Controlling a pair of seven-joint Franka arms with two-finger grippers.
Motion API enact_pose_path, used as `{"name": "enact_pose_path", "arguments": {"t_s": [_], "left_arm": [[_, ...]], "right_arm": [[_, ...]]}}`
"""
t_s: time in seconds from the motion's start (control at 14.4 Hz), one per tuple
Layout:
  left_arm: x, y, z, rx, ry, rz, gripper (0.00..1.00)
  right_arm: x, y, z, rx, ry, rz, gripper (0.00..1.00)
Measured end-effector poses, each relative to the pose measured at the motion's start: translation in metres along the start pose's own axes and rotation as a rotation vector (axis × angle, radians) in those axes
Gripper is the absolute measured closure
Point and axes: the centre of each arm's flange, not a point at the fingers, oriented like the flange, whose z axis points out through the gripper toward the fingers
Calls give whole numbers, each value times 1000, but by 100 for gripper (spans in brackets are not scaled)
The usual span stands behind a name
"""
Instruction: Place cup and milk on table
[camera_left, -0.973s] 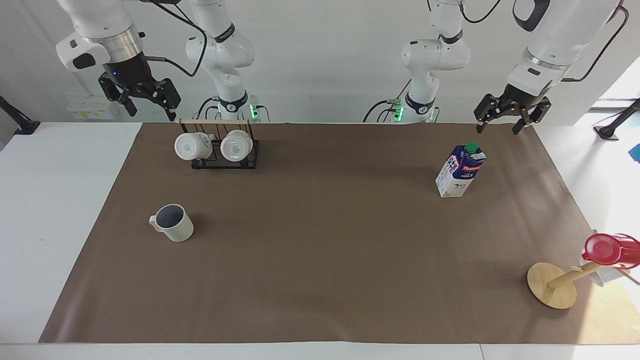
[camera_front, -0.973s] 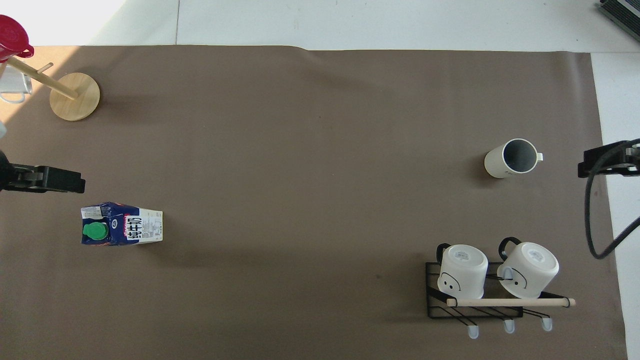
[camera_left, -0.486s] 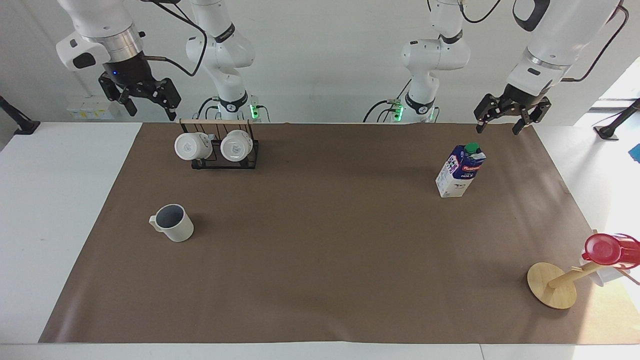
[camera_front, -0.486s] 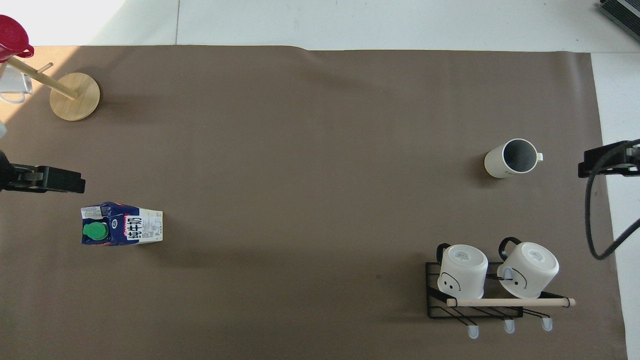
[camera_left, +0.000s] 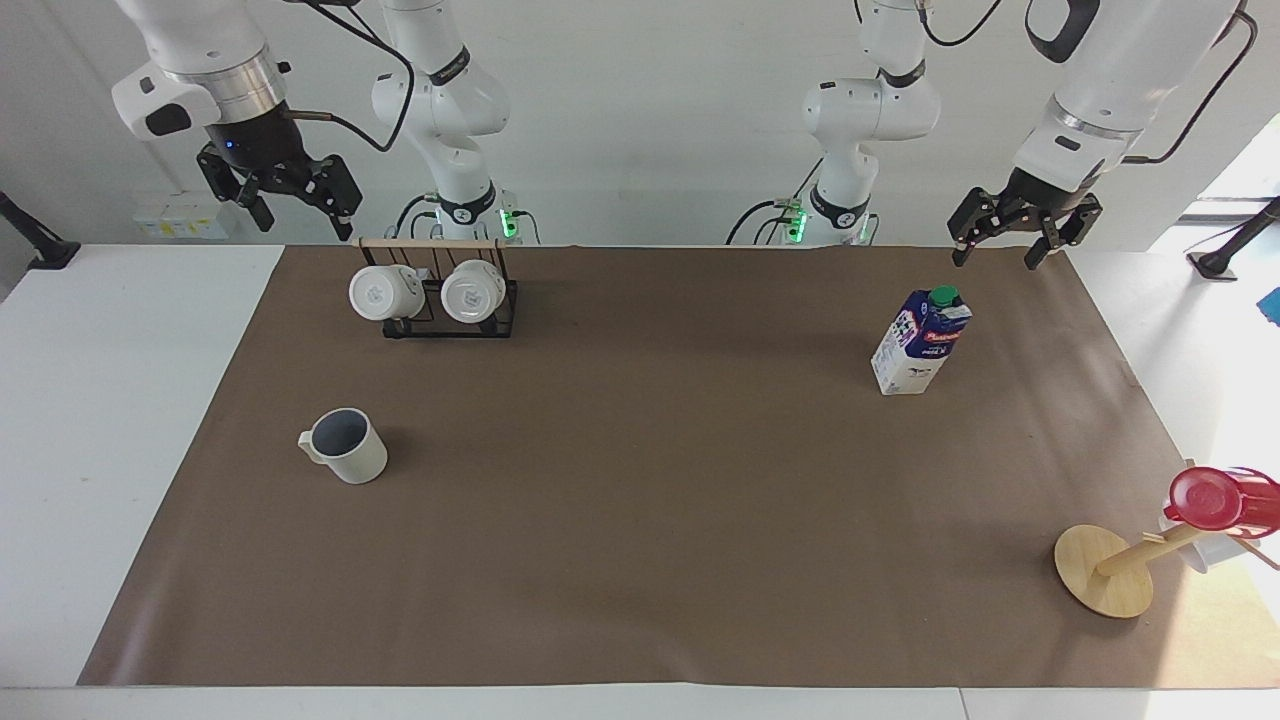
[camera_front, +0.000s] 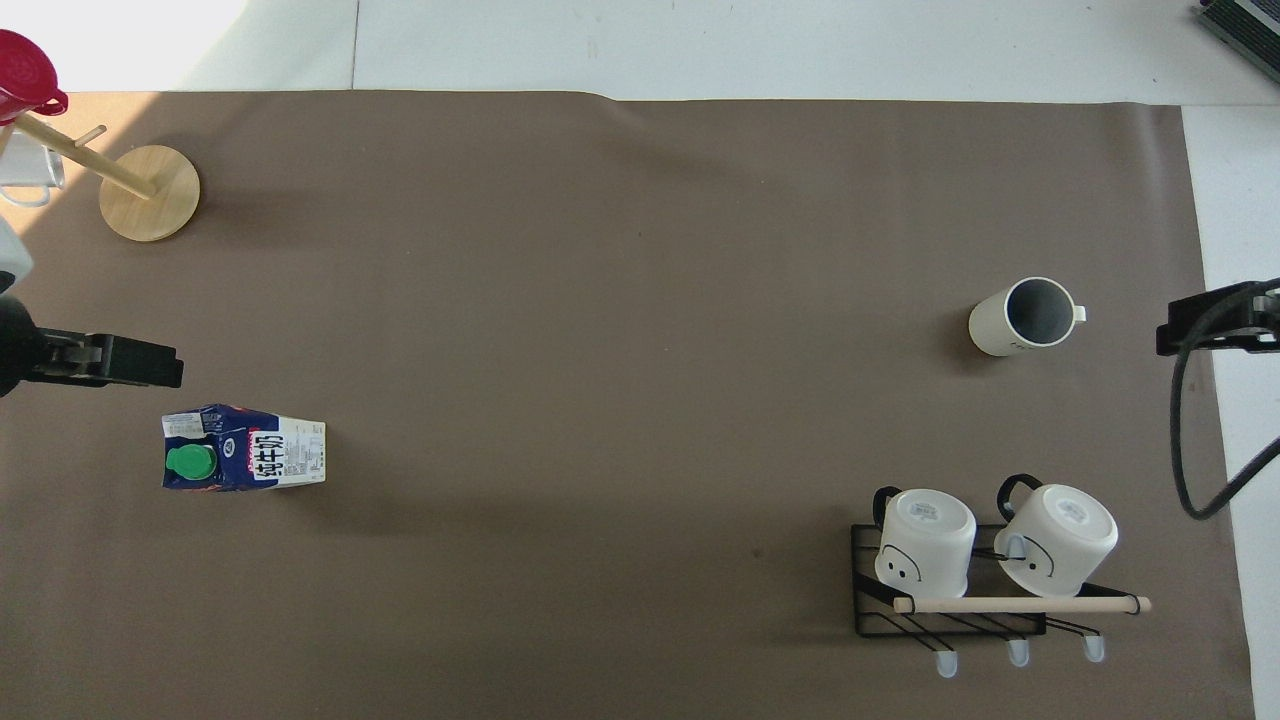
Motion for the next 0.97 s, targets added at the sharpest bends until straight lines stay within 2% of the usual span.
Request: {"name": "enact_pose_path", "arguments": {"t_s": [0.97], "left_arm": [[0,6,0,1,-1,10,0]], "right_arm": [[0,0,0,0,0,0,0]]}}
